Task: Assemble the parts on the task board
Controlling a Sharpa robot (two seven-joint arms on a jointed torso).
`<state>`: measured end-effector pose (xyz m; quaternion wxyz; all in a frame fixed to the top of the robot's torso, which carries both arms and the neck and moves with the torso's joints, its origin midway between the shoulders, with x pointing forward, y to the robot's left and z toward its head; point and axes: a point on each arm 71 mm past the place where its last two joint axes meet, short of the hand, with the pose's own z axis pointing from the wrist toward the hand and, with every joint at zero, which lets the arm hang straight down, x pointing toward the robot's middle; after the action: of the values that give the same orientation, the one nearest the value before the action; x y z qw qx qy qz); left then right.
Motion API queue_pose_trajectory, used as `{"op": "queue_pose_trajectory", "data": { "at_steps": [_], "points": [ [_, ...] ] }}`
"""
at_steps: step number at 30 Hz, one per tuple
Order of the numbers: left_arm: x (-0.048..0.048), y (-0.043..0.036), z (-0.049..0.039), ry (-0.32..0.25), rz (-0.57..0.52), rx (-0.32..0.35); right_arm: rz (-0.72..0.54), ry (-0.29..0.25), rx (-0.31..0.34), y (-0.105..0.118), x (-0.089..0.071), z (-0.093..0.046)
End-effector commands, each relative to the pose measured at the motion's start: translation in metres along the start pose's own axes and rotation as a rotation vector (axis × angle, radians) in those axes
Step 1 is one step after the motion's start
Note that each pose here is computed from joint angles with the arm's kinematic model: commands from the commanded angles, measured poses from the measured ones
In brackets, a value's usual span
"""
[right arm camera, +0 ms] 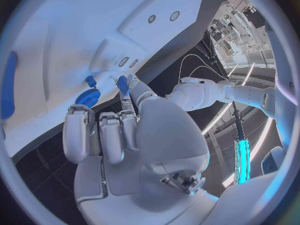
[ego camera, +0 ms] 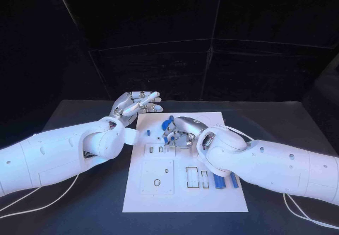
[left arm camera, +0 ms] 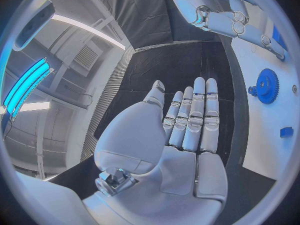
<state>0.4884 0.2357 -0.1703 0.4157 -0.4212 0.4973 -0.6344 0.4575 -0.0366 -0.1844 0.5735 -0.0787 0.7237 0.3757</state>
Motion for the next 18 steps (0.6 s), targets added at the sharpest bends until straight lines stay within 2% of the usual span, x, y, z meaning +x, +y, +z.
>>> {"op": "queue_pose_trajectory", "data": {
  "at_steps": [1, 18],
  "points": [
    [0.0012, -0.0022, 0.001, 0.008, -0.003, 0.017, -0.044, 0.021, 0.013, 0.001, 0.003, 0.001],
    [0.0017, -0.002, 0.0017, 0.009, -0.004, 0.016, -0.057, 0.059, 0.021, 0.002, 0.013, 0.006]
  ]
}}
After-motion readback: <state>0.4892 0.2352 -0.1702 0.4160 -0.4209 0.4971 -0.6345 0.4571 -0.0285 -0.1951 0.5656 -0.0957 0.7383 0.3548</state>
